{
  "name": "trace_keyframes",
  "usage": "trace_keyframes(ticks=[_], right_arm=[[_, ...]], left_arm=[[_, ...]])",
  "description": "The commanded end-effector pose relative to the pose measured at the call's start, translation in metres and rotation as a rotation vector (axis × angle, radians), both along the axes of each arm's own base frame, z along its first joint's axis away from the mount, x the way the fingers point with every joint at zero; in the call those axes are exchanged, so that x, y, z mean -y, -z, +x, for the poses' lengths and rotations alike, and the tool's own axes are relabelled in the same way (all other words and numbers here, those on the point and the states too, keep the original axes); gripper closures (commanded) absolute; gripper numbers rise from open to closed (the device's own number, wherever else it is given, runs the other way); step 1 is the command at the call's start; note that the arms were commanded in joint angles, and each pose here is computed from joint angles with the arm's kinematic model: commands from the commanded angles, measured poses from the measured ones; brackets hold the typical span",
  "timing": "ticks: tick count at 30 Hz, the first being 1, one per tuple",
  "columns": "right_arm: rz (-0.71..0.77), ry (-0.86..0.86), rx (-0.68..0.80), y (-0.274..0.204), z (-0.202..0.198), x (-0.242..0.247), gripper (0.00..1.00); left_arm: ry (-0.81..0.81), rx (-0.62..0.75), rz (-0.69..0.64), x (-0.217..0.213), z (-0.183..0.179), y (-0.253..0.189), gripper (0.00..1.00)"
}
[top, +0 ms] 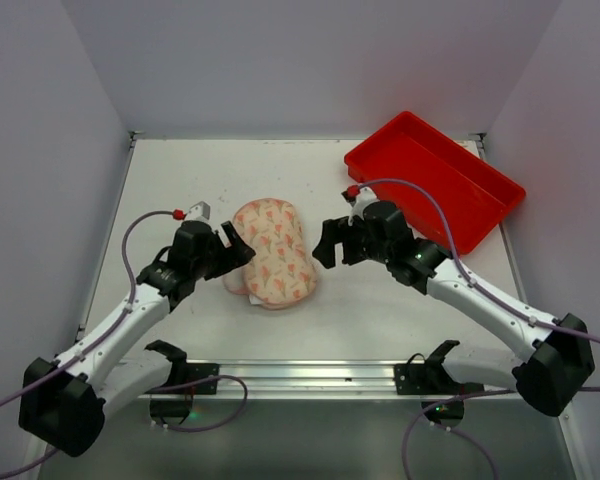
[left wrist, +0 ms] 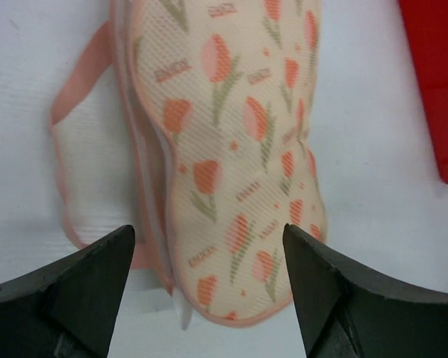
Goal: Unzip the laundry bag and remove the bra
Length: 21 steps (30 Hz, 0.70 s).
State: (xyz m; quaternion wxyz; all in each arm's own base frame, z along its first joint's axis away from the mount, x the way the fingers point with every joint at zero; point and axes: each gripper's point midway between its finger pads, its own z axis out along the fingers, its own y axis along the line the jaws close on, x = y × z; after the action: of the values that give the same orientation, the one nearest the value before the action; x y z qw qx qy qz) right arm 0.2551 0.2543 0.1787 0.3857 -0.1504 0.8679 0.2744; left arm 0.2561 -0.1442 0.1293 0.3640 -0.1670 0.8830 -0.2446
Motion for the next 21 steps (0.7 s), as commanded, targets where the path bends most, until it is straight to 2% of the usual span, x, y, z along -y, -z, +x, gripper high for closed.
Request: trace_keyframes(ticks=[1, 7, 8, 14, 17, 21], right_arm=[[0.038, 0.074, 0.069, -0.019, 0.003, 0.013, 0.10], [0.089, 0.153, 0.125, -0.022, -0.004, 0.033, 0.08], [0.102, 0.165, 0.136, -0.023, -0.007, 0.038, 0.07], [0.108, 0.209, 0.173, -0.024, -0.010, 0.051, 0.06], [0.107, 0.211, 0.171, -0.022, -0.010, 0.052, 0.06], [0.113, 0.210, 0.170, -0.021, -0.011, 0.052, 0.06]], left_arm=[[0.008, -0.018, 0.060, -0.011, 0.021, 0.015, 0.19], [0.064, -0.041, 0.028, -0.005, 0.043, 0.036, 0.36], [0.085, -0.029, 0.004, 0.001, 0.045, 0.033, 0.42], [0.159, -0.013, -0.080, 0.020, 0.045, 0.035, 0.50], [0.160, -0.045, -0.076, 0.020, 0.043, 0.045, 0.53], [0.160, -0.042, -0.074, 0.020, 0.047, 0.050, 0.67]])
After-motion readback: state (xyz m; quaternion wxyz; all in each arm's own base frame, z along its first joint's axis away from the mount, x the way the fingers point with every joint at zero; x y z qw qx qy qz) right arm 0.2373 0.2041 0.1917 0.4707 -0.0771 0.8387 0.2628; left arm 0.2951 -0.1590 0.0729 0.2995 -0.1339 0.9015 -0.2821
